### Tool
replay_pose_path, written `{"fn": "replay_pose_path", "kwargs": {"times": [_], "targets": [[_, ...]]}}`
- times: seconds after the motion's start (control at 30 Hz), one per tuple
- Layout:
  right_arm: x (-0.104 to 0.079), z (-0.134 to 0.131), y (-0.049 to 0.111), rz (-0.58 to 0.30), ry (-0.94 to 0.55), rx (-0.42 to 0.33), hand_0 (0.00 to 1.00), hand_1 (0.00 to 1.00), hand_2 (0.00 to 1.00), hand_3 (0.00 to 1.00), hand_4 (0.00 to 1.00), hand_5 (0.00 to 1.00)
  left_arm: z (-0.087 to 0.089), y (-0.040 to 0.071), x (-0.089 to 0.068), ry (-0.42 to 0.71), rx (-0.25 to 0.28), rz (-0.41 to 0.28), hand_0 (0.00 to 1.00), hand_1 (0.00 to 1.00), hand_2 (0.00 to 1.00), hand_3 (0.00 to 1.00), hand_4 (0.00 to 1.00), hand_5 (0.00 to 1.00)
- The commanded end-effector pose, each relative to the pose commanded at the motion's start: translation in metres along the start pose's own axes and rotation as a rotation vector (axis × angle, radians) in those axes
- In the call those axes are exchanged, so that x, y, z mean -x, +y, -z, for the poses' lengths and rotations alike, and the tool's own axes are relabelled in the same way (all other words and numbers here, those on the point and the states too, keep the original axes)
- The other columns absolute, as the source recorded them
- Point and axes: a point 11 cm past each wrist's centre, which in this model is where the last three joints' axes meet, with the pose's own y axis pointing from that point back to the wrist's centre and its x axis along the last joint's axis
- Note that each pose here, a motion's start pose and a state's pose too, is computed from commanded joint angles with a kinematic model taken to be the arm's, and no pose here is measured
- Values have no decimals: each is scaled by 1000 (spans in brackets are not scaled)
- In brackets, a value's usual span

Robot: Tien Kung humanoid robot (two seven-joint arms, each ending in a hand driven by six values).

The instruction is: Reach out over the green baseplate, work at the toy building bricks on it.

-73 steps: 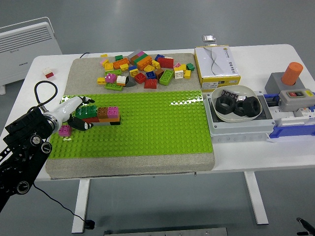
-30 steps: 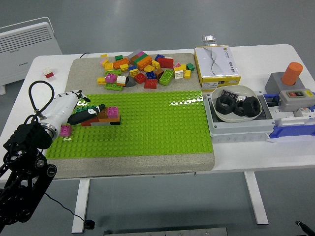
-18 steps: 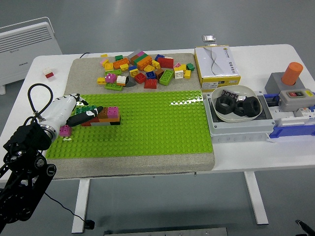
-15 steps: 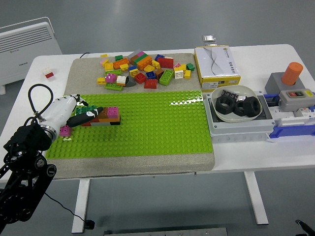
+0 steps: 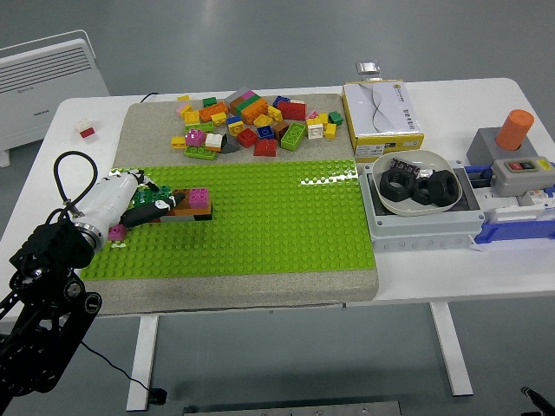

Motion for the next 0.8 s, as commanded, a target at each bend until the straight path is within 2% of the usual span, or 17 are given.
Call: {"fn": "replay_pose_path", "kwargs": {"times": [0.33,0.8], "targets": [[0,0,0,0,0,1,675,632,678,685,691,942,0,-1,8,2,2,21,998,980,974,709,889,998],[0,0,0,-1,0,0,675,633,677,683,688,939,-3,1,9,-6,14,24,998,979,969,707,902,998]]}}
